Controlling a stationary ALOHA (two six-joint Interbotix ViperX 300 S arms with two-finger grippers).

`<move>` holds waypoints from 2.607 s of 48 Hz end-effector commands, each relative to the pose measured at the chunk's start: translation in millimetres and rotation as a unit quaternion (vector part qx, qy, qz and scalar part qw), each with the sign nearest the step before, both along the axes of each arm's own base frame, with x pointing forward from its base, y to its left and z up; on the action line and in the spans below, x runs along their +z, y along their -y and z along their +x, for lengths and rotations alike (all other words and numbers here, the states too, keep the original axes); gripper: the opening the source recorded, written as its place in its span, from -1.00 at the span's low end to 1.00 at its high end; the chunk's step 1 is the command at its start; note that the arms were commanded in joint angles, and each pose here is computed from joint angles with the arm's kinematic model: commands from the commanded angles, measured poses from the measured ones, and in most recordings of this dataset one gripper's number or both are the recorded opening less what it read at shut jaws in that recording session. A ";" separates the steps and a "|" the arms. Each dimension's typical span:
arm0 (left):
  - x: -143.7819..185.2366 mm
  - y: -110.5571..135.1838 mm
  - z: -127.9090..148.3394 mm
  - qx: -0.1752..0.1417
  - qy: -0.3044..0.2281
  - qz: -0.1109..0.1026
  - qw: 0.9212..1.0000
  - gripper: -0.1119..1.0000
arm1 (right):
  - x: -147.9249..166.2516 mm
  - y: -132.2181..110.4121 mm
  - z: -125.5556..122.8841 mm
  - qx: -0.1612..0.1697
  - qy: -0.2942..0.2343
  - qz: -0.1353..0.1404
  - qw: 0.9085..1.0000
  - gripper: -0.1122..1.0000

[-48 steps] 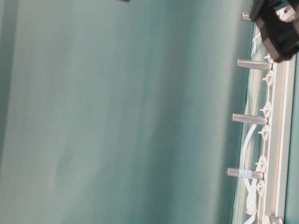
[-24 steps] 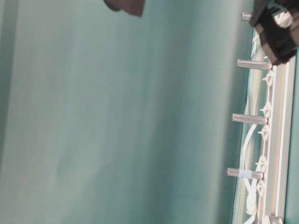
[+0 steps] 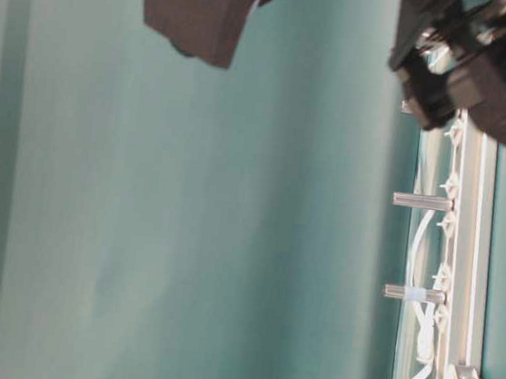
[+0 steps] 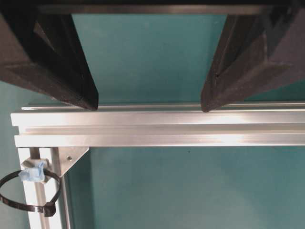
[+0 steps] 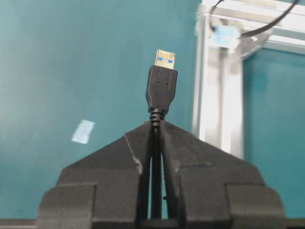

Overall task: Insert the wire through the string loop located on the left side.
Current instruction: 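Carry the plug with the right gripper toward the zip-tie loop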

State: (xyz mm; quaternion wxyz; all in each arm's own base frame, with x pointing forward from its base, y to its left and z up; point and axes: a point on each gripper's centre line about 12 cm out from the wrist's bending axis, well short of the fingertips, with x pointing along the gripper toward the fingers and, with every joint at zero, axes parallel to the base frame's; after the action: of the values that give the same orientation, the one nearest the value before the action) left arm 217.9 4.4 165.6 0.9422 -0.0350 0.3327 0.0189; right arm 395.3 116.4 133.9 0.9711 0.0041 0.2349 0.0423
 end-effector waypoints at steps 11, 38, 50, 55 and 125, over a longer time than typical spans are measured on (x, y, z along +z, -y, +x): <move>3.6 0.6 2.6 -0.002 0.007 0.001 1.000 0.83 | 19.7 9.6 3.5 -0.003 0.019 -0.004 1.000 -0.67; 3.0 0.9 2.2 -0.002 0.006 0.000 1.000 0.83 | 19.5 30.6 8.6 -0.010 0.020 -0.035 0.999 -0.67; 2.5 0.6 1.8 -0.002 0.005 0.001 1.000 0.83 | 18.3 38.0 9.1 -0.012 0.019 -0.043 0.999 -0.67; 2.0 0.9 1.5 -0.003 0.005 0.001 1.000 0.83 | 17.8 38.1 8.9 -0.008 0.019 -0.047 0.999 -0.67; 2.3 0.9 0.5 -0.001 0.006 -0.001 1.000 0.83 | 19.2 40.1 10.5 -0.009 0.021 -0.048 0.999 -0.67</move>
State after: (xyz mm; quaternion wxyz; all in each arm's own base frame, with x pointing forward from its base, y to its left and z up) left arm 216.3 4.0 164.2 0.9417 -0.0355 0.3342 0.0185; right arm 402.7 77.0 133.1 0.9687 -0.0452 0.2428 0.0233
